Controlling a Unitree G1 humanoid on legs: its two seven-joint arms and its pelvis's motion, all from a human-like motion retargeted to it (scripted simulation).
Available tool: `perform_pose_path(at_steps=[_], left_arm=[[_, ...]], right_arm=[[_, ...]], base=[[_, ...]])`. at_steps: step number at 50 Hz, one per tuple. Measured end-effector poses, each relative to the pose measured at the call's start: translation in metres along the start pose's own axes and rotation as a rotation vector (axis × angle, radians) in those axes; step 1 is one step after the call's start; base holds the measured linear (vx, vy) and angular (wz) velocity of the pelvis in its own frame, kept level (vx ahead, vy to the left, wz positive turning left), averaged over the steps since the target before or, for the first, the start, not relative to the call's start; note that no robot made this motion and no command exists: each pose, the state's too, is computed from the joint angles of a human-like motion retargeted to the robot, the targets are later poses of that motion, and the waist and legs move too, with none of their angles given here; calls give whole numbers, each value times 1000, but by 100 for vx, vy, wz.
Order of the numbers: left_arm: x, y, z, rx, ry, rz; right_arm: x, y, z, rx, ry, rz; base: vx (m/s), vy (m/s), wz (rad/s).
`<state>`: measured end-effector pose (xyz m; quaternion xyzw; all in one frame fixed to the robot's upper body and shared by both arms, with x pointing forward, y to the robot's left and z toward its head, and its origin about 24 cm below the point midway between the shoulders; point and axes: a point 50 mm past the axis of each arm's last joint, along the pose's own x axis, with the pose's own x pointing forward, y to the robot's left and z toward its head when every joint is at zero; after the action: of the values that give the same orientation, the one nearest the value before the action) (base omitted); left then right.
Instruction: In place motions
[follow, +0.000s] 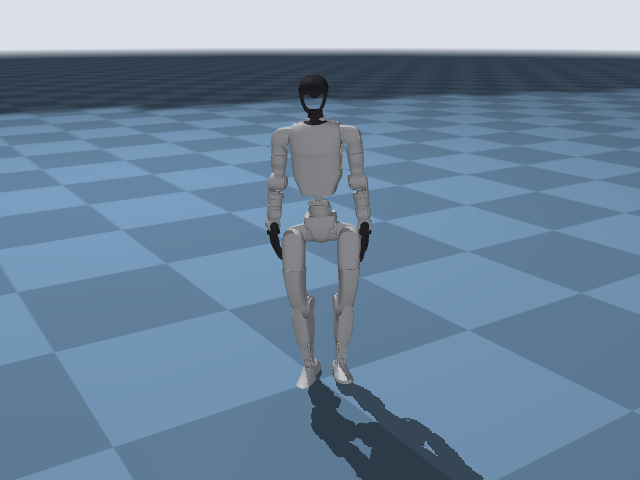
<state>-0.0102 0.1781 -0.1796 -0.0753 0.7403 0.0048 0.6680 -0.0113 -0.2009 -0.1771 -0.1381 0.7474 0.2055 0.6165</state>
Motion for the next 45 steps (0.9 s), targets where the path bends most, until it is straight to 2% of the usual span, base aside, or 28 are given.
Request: perform_pose_path(at_steps=[28, 45], left_arm=[[-2, 4, 18, -6, -63, -8], [-2, -2, 27, 17, -111, -15]], right_arm=[[-4, -6, 35, -77, -105, -25], [-5, -20, 3, -31, -19, -84]], base=[[0, -1, 11], [-3, 2, 121]])
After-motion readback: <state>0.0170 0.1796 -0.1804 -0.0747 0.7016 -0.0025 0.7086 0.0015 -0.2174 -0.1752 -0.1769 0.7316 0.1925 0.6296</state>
